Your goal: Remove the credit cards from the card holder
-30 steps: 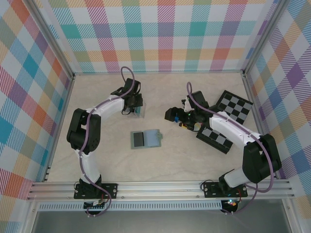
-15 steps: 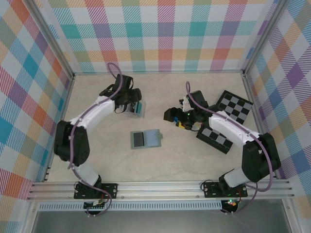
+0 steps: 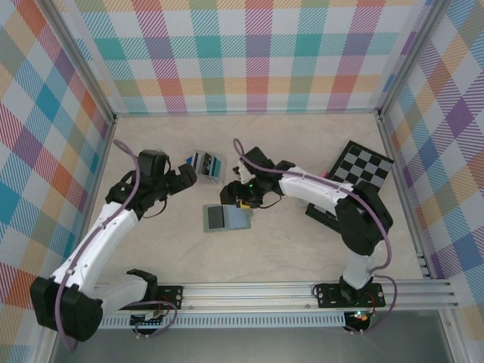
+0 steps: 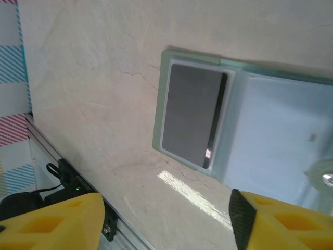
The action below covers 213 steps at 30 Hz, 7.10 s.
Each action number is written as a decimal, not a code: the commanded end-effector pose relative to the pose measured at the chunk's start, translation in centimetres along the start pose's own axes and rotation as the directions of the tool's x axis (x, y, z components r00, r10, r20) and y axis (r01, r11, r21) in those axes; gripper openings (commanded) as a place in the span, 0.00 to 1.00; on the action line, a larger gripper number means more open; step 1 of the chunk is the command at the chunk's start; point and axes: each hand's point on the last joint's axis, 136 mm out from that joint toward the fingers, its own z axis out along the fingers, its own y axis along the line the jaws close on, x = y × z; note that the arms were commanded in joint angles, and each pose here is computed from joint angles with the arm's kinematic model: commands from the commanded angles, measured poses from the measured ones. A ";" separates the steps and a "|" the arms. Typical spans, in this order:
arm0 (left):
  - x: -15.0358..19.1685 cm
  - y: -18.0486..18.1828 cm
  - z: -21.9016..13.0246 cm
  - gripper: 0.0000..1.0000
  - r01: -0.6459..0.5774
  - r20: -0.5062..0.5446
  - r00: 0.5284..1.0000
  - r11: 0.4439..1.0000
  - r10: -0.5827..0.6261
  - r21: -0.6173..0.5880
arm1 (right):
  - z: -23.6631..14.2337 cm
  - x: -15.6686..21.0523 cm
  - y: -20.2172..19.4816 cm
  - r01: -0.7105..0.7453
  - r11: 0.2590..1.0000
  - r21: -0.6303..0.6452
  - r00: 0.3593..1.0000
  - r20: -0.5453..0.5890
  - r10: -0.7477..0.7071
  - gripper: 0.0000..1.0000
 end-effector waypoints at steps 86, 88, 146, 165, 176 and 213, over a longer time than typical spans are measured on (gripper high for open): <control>16.4 2.7 13.2 0.14 0.334 -0.551 0.766 0.937 -0.331 -0.099 | 8.3 -0.3 -3.3 -0.028 0.995 0.099 0.986 -0.163 0.044 0.12; 16.5 2.8 13.2 0.14 0.330 -0.550 0.766 0.938 -0.332 -0.106 | 8.0 -0.4 -3.3 -0.030 0.995 0.100 0.986 -0.158 0.046 0.11; 16.1 1.5 13.7 0.04 0.295 -0.600 0.753 0.953 -0.272 -0.062 | 5.6 -0.3 -5.1 -0.021 0.981 0.195 0.990 -0.135 0.048 0.03; 16.0 1.5 13.3 0.03 0.286 -0.609 0.744 0.955 -0.275 -0.081 | 4.2 -0.1 -6.3 -0.045 0.963 0.266 0.992 -0.104 0.075 0.02; 13.6 -2.4 12.6 0.12 0.325 -0.595 0.776 0.941 -0.207 0.096 | 5.2 0.0 -6.4 -0.066 0.973 0.222 0.987 -0.131 0.097 0.04; 18.6 2.2 13.7 0.03 0.249 -0.659 0.701 0.960 -0.272 -0.131 | 5.7 -1.1 -3.7 -0.095 0.995 -0.028 0.986 -0.143 0.090 0.08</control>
